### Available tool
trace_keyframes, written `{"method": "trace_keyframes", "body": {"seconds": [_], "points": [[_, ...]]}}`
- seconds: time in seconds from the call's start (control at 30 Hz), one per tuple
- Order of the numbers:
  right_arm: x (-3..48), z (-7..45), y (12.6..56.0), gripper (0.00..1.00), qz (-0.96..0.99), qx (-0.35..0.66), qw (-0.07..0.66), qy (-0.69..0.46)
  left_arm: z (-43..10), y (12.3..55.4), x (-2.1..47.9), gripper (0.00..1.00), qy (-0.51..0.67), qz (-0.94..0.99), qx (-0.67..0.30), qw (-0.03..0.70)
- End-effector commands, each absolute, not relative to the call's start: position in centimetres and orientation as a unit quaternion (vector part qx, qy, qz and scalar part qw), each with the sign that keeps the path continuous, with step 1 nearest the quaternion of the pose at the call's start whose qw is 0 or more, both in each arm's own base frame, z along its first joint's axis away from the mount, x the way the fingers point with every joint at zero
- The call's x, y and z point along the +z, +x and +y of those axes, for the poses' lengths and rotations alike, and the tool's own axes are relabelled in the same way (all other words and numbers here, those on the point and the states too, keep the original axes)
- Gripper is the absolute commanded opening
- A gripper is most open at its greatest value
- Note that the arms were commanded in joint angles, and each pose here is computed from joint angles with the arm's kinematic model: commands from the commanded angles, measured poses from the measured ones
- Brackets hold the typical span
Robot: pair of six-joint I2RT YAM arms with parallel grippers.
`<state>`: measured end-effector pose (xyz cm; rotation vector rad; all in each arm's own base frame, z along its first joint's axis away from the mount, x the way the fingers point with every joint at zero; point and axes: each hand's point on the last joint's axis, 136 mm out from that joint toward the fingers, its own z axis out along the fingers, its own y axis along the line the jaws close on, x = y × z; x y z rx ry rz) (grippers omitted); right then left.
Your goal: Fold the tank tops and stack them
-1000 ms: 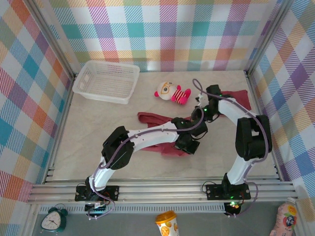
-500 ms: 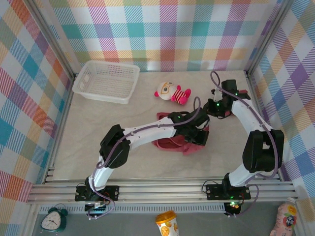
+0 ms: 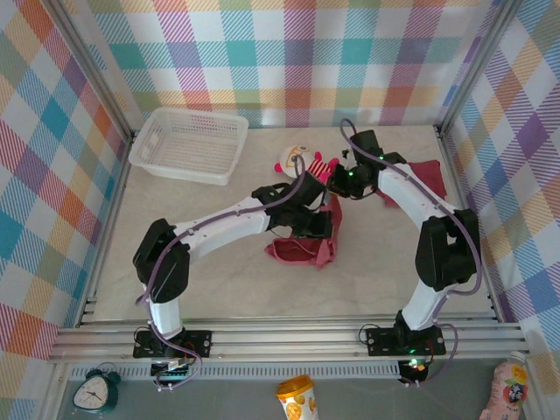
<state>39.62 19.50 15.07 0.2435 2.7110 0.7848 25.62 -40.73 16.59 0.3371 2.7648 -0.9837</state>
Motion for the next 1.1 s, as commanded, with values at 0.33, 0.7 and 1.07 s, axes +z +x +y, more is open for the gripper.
{"method": "trace_keyframes", "body": {"seconds": [0.33, 0.7, 1.07], "points": [[14.1, 26.4, 41.7, 0.1, 0.942, 0.294, 0.139, 0.082, -33.1, 25.9, 14.7, 0.01, 0.054, 0.944, -0.313, 0.092], [11.3, 31.6, 41.5, 0.13, 0.935, 0.33, 0.117, 0.057, -26.7, 25.5, 9.2, 0.08, -0.006, 0.968, -0.242, 0.072], [9.0, 36.2, 41.7, 0.15, 0.92, 0.378, 0.099, 0.029, -22.1, 25.7, 7.3, 0.11, -0.028, 0.987, -0.132, 0.083]]}}
